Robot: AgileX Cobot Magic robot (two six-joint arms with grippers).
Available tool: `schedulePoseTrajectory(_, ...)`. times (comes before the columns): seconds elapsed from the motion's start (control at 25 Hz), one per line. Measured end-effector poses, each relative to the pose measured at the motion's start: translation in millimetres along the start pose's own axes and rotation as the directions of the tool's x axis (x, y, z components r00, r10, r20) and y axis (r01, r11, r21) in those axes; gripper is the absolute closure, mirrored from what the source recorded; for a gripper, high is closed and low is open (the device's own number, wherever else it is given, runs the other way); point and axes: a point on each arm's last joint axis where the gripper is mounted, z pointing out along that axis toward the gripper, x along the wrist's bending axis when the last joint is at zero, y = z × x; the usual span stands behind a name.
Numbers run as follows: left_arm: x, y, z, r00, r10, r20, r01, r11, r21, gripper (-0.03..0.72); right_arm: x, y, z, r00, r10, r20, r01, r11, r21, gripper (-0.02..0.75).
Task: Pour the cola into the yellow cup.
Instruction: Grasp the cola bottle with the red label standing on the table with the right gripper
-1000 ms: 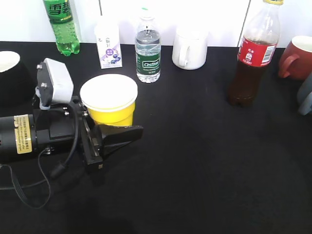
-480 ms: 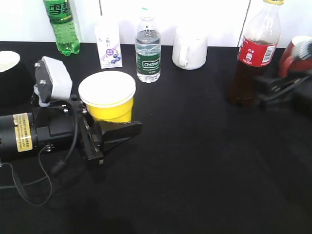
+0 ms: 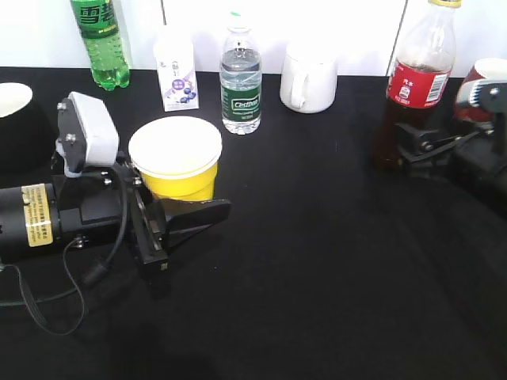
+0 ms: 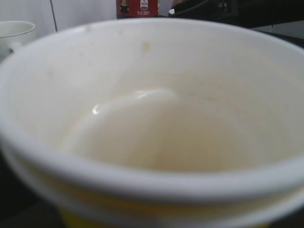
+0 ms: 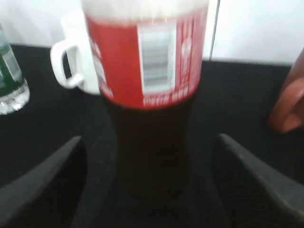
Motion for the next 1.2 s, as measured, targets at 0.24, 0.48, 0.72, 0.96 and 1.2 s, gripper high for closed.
schedulePoseTrajectory(0.24, 0.0, 0, 0, 1.000, 0.000, 0.000, 0.000, 1.000, 0.000, 0.253, 4, 0, 25, 1.000, -0.003, -0.010, 0.003, 1.000, -0.018, 0.108)
schedulePoseTrajectory(0.48, 0.0, 0, 0, 1.000, 0.000, 0.000, 0.000, 1.000, 0.000, 0.253, 7, -6, 47, 1.000, -0.002, -0.008, 0.002, 1.000, -0.017, 0.115)
schedulePoseTrajectory(0.72, -0.1, 0, 0, 1.000, 0.001, 0.001, -0.001, 1.000, 0.000, 0.254, 7, -13, 63, 1.000, 0.005, 0.009, -0.005, 0.999, -0.033, 0.153)
schedulePoseTrajectory(0.96, -0.1, 0, 0, 1.000, 0.001, 0.001, -0.001, 1.000, 0.000, 0.254, 6, -10, 65, 1.000, 0.013, 0.022, -0.011, 0.997, -0.076, 0.225)
schedulePoseTrajectory(1.2, -0.1, 0, 0, 1.000, 0.001, 0.001, -0.001, 1.000, 0.000, 0.254, 5, -11, 65, 1.000, 0.012, 0.024, -0.010, 0.997, -0.075, 0.325)
